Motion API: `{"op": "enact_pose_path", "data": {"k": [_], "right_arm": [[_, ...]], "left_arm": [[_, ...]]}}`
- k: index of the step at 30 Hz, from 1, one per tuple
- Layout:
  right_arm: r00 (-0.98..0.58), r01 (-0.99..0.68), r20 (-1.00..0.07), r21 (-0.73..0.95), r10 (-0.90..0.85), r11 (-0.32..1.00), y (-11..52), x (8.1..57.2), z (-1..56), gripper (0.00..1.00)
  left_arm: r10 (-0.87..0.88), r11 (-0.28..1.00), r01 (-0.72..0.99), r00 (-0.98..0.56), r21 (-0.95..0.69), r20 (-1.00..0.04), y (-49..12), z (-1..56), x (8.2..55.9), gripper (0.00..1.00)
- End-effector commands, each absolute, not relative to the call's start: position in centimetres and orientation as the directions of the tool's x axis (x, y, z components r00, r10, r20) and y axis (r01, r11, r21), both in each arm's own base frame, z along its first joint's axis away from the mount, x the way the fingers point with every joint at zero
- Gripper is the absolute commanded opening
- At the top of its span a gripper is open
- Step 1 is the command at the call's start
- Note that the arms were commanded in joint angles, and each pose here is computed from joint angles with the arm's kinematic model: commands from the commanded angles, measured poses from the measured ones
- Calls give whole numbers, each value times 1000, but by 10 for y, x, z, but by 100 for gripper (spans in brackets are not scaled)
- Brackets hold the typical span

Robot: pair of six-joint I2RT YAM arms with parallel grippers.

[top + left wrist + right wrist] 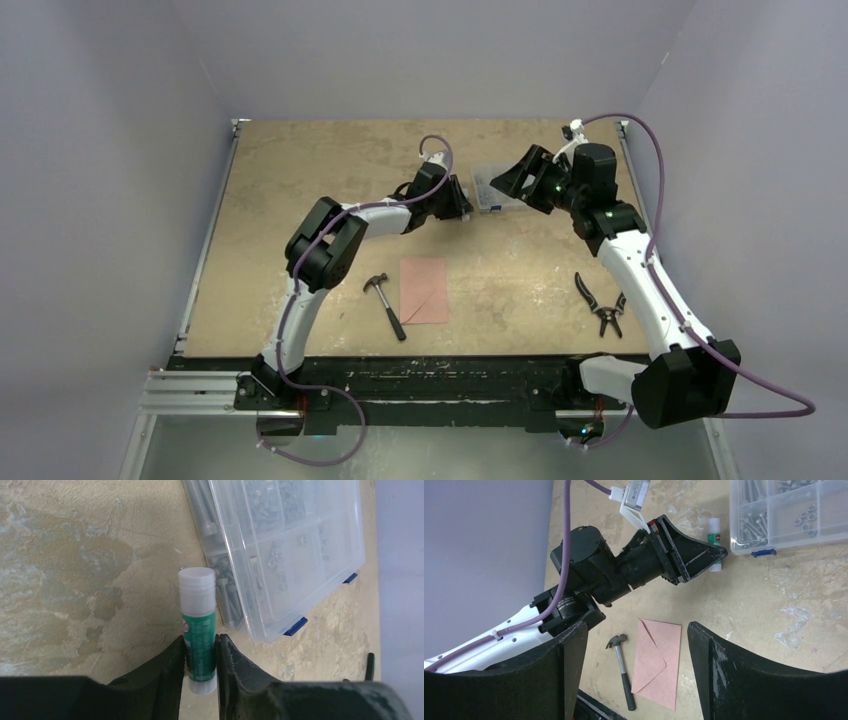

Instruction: Place the letter into the envelope and seal it

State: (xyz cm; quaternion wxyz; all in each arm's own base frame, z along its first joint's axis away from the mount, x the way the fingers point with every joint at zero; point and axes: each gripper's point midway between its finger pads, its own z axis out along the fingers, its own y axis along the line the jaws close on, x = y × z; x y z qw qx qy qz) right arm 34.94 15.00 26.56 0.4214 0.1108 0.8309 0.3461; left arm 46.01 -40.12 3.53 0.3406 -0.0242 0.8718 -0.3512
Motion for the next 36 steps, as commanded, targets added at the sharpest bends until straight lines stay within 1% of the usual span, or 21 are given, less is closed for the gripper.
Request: {"op": "enact_pose_path", "data": {"k": [1,2,5,10,15,19,23,24,25,28,31,34,36], "right_arm": [[-592,-143,-664,644,456,752,148,353,277,75],[-593,-143,-664,643,455,752,148,353,276,75],[-591,-146,-665,644,456,751,148,354,277,74],[-588,-145,-665,647,461,749,148,354,278,74],[-574,-146,-669,650,471,746,147,353,285,75],[-537,-151,-693,639,481,754,143,356,296,76],[-489,-143,-741,589,461,795,133,367,309,76],[-472,-125,-755,567,454,814,128,373,313,76],[-444,-90,-772,544,455,834,120,379,320,76],[-331,-43,-831,487,447,872,100,395,359,76],[-220,-6,-877,439,427,899,82,405,397,76],[-122,93,-906,396,405,913,56,407,424,77],[-45,173,-916,386,398,906,36,401,446,77]], "left_arm": [[-269,780,158,-790,-606,-552,-397,25,453,32],[-266,780,161,-790,-605,-553,-396,26,452,37],[-259,775,179,-785,-606,-563,-395,33,450,42],[-252,765,208,-774,-609,-581,-396,45,450,43],[-229,752,281,-737,-596,-636,-393,71,449,43],[-221,696,391,-682,-602,-697,-389,111,450,46],[-278,688,433,-583,-582,-763,-352,170,463,48],[-279,725,394,-581,-565,-764,-335,178,466,59],[-287,779,322,-581,-538,-762,-313,185,470,64],[-274,886,174,-550,-429,-789,-249,211,470,68],[-247,939,98,-472,-329,-846,-195,240,459,74],[-172,985,-38,-397,-170,-902,-140,266,441,77],[-99,993,-89,-357,-72,-929,-113,284,426,79]]}}
